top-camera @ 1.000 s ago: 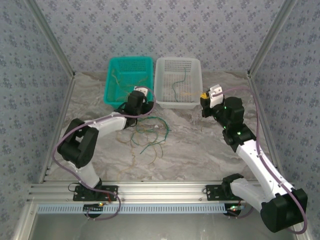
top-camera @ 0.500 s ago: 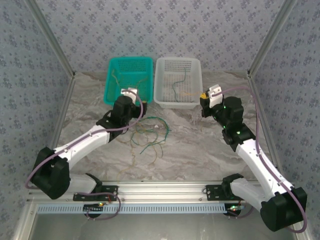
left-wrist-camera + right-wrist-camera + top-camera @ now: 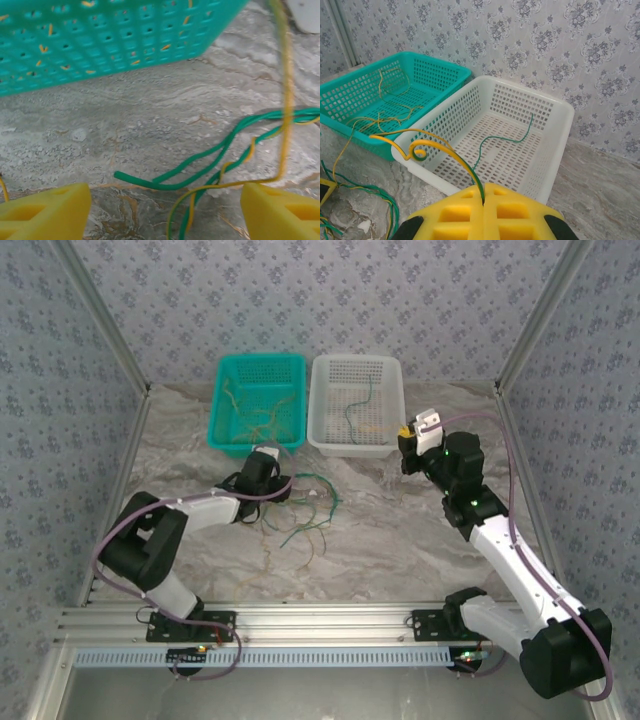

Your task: Untangle the cables

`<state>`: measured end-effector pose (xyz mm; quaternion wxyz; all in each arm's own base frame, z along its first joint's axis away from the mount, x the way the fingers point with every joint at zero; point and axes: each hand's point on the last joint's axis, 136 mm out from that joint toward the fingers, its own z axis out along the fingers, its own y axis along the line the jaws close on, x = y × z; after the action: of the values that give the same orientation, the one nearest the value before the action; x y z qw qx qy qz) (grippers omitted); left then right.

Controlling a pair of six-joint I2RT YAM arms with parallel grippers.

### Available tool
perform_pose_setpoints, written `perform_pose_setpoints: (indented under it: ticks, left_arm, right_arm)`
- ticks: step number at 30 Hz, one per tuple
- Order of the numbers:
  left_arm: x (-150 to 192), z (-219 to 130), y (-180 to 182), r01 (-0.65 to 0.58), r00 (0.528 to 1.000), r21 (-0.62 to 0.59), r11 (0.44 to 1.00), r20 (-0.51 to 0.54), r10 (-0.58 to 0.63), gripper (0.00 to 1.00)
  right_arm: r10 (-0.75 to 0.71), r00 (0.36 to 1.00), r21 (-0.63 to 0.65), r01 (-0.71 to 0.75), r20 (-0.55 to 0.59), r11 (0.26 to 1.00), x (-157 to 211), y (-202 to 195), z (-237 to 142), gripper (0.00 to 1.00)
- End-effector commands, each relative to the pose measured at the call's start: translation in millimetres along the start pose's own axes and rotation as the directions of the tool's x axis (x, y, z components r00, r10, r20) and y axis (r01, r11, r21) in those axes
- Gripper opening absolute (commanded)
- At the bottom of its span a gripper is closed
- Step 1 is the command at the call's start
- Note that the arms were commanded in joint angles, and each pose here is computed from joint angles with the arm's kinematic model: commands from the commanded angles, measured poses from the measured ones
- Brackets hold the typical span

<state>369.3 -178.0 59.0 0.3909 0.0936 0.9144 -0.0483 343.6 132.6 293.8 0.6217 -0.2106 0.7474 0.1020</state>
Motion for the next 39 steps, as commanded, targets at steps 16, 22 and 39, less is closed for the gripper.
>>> perform_pose_setpoints:
  ticks: [16,22,39]
  left_arm:
    - [-57,-42,-13,-0.027,0.992,0.003,1.000,0.124,0.026,0.01]
    - [-79,-72,-12,-0.021,0.983,0.021,1.000,0.183,0.016,0.00]
    - [-64,-7,-39,-0.050,0.987,0.119,0.992,0.160,0.030,0.78]
  right_arm:
    - [-0.018,1.000,-0.001,0.018,0.022,1.000,-6,2,-1,0.00]
    - [-0.022,0.999,0.006,0.022,0.025,1.000,-6,1,-1,0.00]
    - [-0.004,0.998,-0.021,0.005,0.056,1.000,-12,6,2,0.00]
